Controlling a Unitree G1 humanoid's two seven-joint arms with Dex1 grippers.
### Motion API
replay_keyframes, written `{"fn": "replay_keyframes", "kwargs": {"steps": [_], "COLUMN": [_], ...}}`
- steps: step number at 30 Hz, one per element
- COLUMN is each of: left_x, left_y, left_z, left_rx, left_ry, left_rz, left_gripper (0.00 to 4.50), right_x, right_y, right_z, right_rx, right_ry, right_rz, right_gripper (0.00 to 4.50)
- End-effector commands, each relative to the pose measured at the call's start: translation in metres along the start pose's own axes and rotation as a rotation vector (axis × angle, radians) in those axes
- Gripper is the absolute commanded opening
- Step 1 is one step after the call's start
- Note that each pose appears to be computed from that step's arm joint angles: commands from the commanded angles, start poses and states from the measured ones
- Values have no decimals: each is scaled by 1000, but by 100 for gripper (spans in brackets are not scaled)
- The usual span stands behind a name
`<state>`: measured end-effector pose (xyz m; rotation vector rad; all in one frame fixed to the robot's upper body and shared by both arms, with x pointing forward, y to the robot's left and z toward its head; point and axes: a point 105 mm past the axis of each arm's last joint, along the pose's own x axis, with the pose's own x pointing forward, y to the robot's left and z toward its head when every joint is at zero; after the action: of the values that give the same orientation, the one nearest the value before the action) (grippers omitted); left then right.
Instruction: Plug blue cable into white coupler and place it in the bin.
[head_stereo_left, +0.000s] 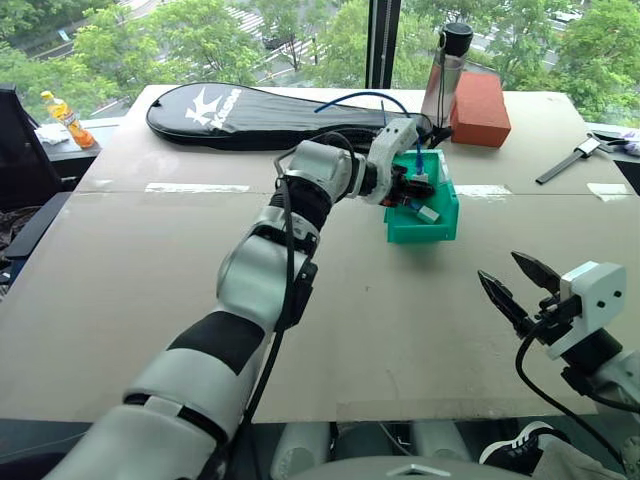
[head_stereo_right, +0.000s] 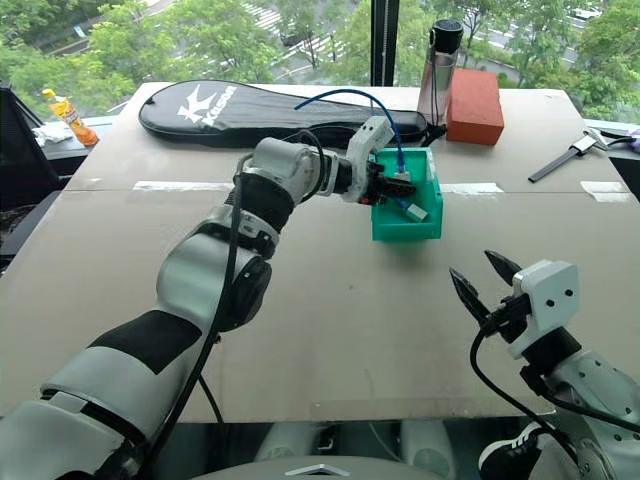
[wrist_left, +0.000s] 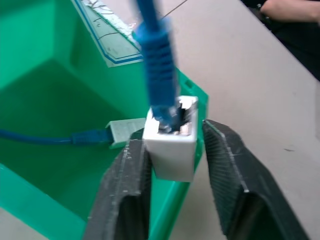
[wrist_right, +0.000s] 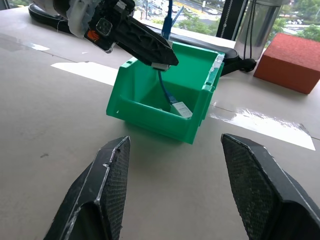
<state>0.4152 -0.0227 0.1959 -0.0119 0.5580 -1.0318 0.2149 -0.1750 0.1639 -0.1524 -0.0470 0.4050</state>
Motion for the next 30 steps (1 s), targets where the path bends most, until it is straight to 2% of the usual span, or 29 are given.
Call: {"fn": "replay_keyframes", "kwargs": {"steps": [1,4,7,10,13,15,17,20,23,24,27,28,30], "left_x": [-18,-38,-61,-96,-123,-133,-146,-168,-183,-189,-205,-210,-220], "left_y": [-9,-9,-10,-11,-11,-5,5,4,1,-4,-8,-9,-10], "left_z": [25,25,23,24,-12,-38,-66,-114,-138,-144,-165,-170,-179], "left_rx": [11,-78,-48,192,312,350,325,361,309,263,233,237,245], "left_ry": [-46,-41,-100,-386,-445,-434,-423,-369,-361,-372,-355,-345,-325], "left_rz": [-63,-130,-191,-184,-155,-85,2,78,101,72,132,160,227], "left_gripper": [314,314,314,314,314,314,314,314,314,316,385,431,444], "right_x": [-1,2,4,3,-1,-4,-8,-15,-21,-23,-29,-32,-39], "right_y": [5,5,3,-7,-15,-21,-26,-32,-44,-45,-49,-51,-55], "right_z": [13,9,5,-1,-6,-9,-12,-16,-21,-23,-29,-32,-35], "right_rx": [-32,-19,-22,-33,-42,-52,-56,-40,-48,-53,-48,-55,-79], "right_ry": [-56,-49,-38,-13,5,19,30,57,89,101,137,155,175], "right_rz": [1,20,44,48,54,60,66,98,89,111,151,162,170], "right_gripper": [280,280,280,280,280,280,280,280,280,304,394,442,448]}}
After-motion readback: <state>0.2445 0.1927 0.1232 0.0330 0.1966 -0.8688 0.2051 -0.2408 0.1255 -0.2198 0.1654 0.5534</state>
